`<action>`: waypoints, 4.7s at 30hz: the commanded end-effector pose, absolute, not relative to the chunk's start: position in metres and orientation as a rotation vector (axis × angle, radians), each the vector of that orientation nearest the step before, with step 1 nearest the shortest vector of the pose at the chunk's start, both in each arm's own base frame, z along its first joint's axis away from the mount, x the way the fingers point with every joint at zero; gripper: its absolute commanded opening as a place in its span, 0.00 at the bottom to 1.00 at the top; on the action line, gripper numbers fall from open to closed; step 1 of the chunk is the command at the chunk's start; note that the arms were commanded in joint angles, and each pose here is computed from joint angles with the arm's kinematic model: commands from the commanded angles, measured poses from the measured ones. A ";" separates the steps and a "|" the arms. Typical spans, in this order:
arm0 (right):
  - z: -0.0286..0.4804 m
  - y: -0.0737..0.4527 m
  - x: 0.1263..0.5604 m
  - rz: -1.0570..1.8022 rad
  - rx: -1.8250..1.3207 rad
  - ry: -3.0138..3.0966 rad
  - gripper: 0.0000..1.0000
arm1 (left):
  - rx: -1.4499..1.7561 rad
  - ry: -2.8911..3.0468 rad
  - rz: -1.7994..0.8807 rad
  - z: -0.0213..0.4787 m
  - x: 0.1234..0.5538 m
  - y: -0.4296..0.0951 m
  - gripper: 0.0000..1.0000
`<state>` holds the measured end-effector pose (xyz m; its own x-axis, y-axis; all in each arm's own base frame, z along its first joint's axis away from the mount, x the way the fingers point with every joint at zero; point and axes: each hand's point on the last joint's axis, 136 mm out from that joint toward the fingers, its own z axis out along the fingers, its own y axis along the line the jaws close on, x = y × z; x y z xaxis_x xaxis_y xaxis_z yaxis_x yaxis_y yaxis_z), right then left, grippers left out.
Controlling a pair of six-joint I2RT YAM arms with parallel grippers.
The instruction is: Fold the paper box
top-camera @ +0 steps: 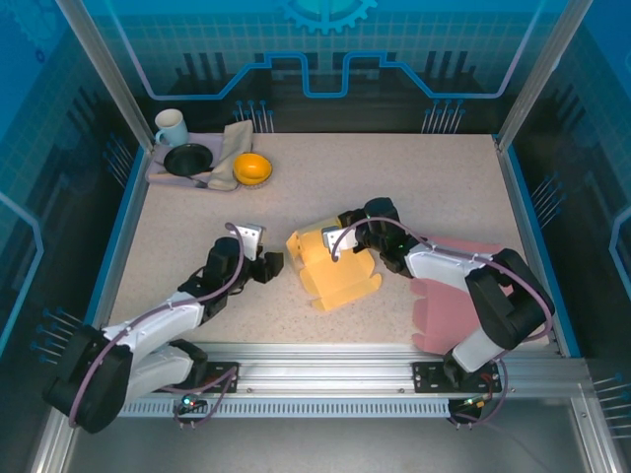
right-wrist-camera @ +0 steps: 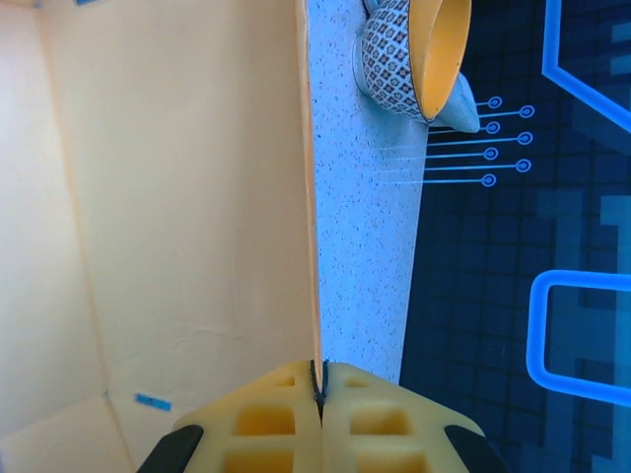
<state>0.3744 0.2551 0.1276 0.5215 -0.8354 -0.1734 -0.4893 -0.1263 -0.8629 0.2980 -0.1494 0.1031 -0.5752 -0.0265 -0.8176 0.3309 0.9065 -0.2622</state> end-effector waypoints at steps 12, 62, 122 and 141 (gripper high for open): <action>0.129 0.252 0.385 -0.463 -1.702 1.144 0.00 | 0.396 2.109 -0.739 0.116 0.310 -0.200 0.58; 0.138 0.225 0.384 -0.509 -1.651 1.186 0.00 | 0.242 2.202 -0.628 0.114 0.329 -0.171 0.60; 0.125 0.222 0.383 -0.739 -1.611 1.149 0.00 | 0.425 2.274 -0.705 0.065 0.347 -0.256 0.54; 0.126 0.235 0.370 -0.705 -1.611 1.138 0.00 | 0.278 2.348 -0.352 0.056 0.382 -0.238 0.51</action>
